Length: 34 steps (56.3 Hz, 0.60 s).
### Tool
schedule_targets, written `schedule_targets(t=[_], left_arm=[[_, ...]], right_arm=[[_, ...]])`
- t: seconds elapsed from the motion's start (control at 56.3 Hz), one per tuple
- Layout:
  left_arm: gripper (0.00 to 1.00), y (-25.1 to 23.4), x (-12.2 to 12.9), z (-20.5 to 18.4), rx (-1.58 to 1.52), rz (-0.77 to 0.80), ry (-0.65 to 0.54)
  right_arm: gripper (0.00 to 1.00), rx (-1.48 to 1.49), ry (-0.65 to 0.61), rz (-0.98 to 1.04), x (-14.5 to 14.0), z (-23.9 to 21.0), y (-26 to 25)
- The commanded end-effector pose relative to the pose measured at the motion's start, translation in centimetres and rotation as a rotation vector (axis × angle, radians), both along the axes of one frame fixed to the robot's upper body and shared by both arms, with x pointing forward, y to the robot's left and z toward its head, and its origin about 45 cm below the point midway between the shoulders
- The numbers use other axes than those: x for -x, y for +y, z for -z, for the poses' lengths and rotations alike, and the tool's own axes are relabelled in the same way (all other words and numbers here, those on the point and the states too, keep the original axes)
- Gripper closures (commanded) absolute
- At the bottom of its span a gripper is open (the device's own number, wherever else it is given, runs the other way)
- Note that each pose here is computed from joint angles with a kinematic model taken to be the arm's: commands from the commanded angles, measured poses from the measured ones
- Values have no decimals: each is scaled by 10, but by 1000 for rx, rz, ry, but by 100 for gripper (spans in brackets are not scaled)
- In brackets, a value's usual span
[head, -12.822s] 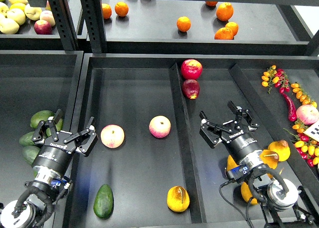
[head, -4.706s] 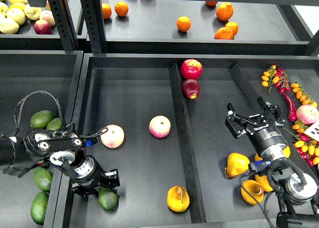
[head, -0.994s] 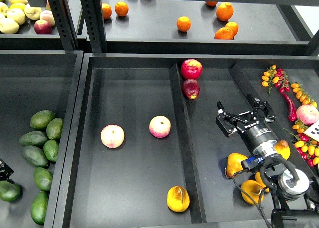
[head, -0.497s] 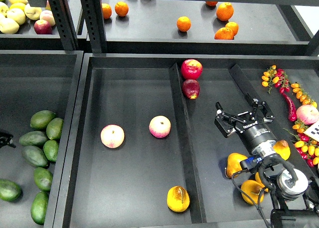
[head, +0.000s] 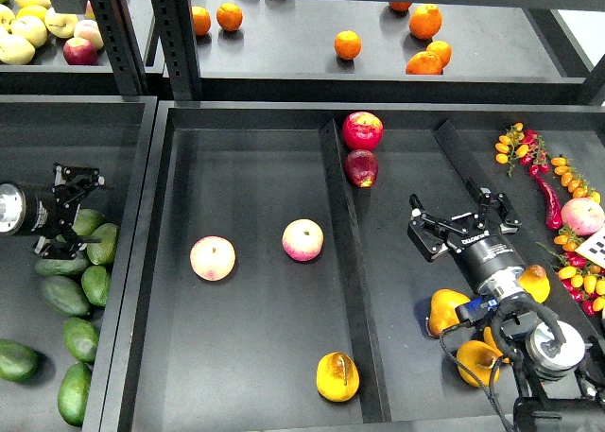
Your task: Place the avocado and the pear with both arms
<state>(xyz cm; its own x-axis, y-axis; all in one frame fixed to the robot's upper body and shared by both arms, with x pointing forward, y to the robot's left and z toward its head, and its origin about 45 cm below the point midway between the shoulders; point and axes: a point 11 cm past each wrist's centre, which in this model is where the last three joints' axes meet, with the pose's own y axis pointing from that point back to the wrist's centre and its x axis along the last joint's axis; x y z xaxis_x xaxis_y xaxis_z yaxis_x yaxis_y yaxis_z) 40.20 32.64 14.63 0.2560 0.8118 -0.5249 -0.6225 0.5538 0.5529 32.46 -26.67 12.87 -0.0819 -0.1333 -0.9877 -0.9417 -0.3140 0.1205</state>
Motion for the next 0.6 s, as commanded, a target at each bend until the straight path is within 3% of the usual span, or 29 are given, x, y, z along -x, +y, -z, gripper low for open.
schedule_targets(t=[0.0, 0.355, 0.586], left_arm=[[2, -20, 2, 6, 177, -76, -18], [2, -56, 27, 27, 564, -273, -35], [2, -80, 35, -15, 867, -324, -163]], right_arm=[[0, -1, -1, -15, 2, 1, 4], [0, -5, 14, -88, 14, 10, 18], [0, 132, 25, -189, 21, 14, 0]])
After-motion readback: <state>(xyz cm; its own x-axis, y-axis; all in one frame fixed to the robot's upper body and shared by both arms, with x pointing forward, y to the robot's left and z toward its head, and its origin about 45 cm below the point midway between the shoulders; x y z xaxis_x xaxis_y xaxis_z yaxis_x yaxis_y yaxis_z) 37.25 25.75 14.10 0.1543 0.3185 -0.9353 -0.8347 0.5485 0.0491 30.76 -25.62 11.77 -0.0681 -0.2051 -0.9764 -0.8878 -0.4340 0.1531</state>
